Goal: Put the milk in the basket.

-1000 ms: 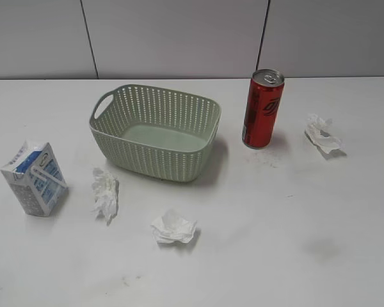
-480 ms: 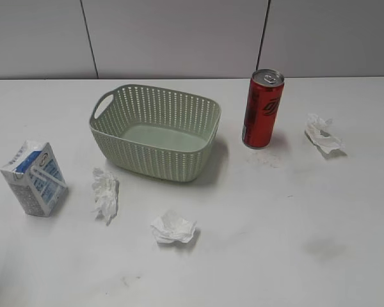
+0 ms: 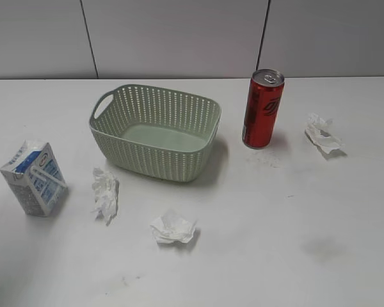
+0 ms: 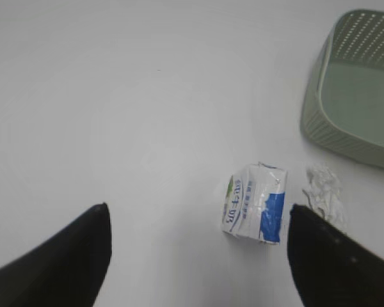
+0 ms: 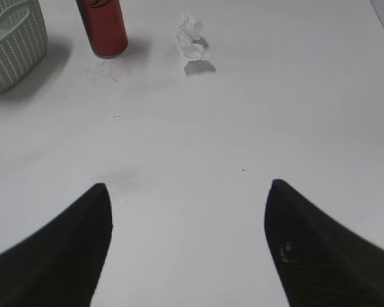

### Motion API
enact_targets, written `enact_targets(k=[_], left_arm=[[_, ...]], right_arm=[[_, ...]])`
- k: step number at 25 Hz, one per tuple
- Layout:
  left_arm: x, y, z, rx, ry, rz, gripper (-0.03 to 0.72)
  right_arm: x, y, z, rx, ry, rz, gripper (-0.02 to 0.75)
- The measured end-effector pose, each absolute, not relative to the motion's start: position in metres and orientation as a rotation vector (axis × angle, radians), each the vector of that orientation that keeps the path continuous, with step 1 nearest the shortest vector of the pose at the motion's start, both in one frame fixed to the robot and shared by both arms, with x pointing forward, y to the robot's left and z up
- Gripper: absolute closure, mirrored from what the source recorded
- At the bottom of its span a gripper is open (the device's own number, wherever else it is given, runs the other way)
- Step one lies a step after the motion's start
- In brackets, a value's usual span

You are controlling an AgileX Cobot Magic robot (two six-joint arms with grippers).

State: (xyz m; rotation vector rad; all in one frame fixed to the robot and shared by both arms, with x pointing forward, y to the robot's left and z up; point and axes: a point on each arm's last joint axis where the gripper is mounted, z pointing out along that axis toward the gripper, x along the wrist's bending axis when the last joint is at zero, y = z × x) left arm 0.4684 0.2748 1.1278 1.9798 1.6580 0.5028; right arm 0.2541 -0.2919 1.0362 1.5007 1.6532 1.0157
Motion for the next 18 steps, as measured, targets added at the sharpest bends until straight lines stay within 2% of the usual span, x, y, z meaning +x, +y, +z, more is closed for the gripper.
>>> enact_targets(k=[4, 10, 18], left_arm=[[0.489, 0.261, 1.12, 2.076, 1.656, 0.405, 0.028], [0.508, 0.245, 1.088, 2.221, 1.691, 0.236, 0.028], [0.531, 0.232, 1.046, 2.305, 1.743, 0.075, 0.028]], right_arm=[[0.254, -0.292, 1.036, 1.501, 1.653, 1.016, 0.15], [0.254, -0.292, 1.036, 1.501, 1.653, 1.016, 0.15], [0.254, -0.292, 1.036, 1.501, 1.653, 1.016, 0.15]])
